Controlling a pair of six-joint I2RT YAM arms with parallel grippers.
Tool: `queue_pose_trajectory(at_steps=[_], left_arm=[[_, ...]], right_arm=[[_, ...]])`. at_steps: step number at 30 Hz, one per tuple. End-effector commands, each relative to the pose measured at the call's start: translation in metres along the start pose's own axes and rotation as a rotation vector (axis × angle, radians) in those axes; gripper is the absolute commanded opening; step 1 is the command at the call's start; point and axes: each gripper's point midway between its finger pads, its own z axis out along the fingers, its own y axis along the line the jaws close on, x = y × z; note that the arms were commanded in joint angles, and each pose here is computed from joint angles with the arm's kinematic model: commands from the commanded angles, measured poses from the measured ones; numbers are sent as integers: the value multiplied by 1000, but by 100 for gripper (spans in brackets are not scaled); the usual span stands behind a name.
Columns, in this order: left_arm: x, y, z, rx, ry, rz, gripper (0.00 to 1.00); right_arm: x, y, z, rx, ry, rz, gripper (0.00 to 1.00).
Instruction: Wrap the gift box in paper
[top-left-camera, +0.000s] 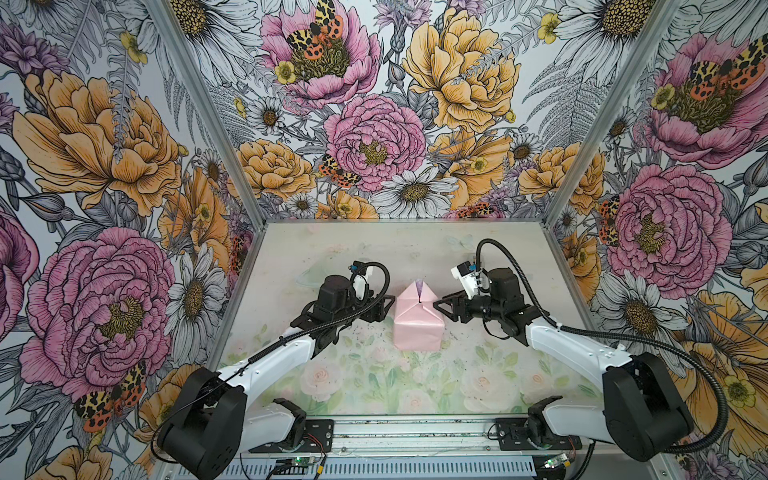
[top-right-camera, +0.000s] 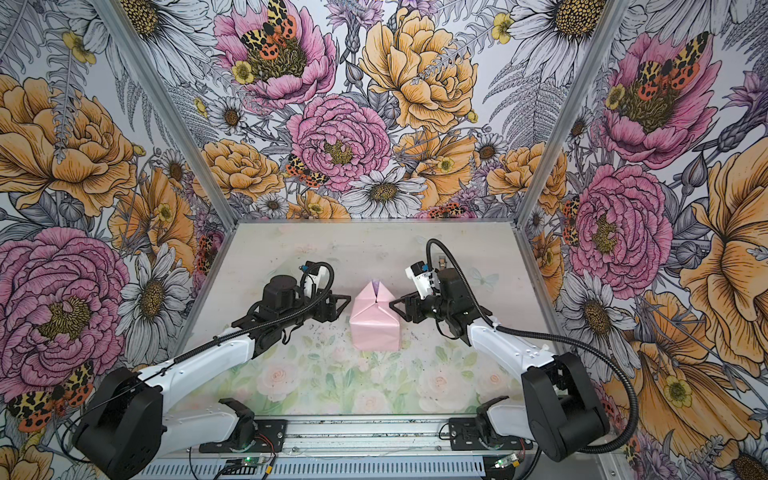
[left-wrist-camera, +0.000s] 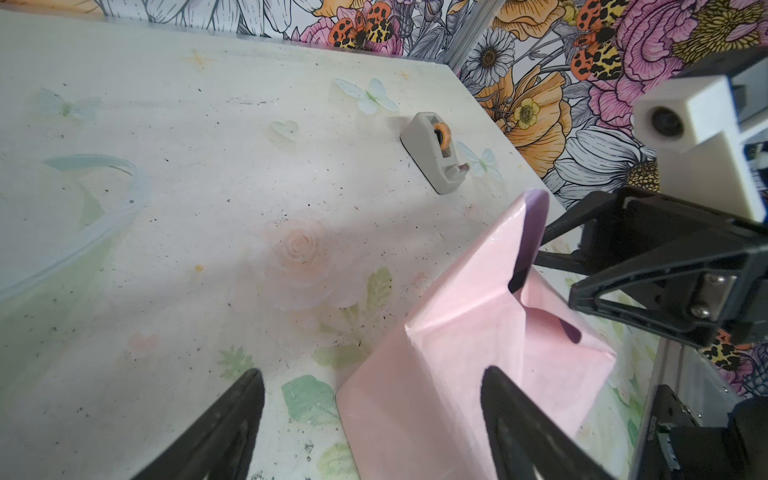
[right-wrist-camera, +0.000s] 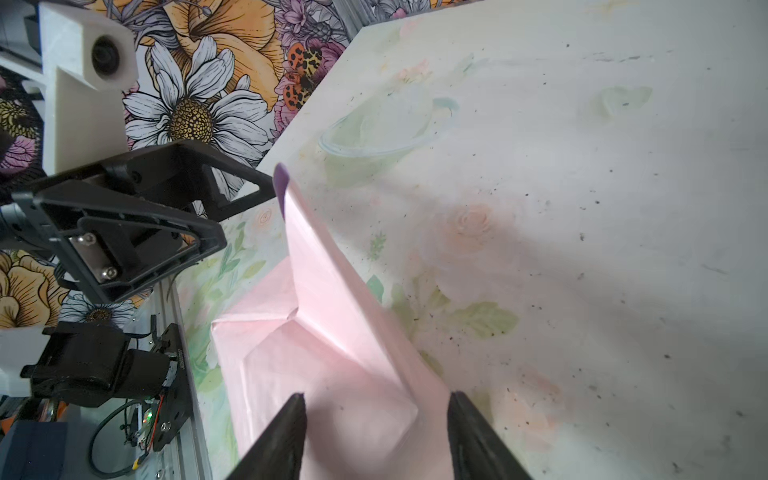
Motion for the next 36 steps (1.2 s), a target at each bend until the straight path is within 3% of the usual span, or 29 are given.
queue_pose_trajectory(at_steps=[1,9,16,24,36], left_arm=[[-1,0,0,26,-15,-1,83],[-3,4,-3,23,-26,-3,84],[-2,7,-5,17,-28,-3,83],[-4,8,-4,20,-28,-1,83],[-6,1,-1,63,-23,14,83]], right_arm=[[-27,17,3,-102,-45,-132,54],[-28,14,18,-178,-1,-169,49],[-24,14,26,-236,38,-170,39],[-14,5,34,-229,70,-157,23],[-8,0,38,-204,90,-163,11]])
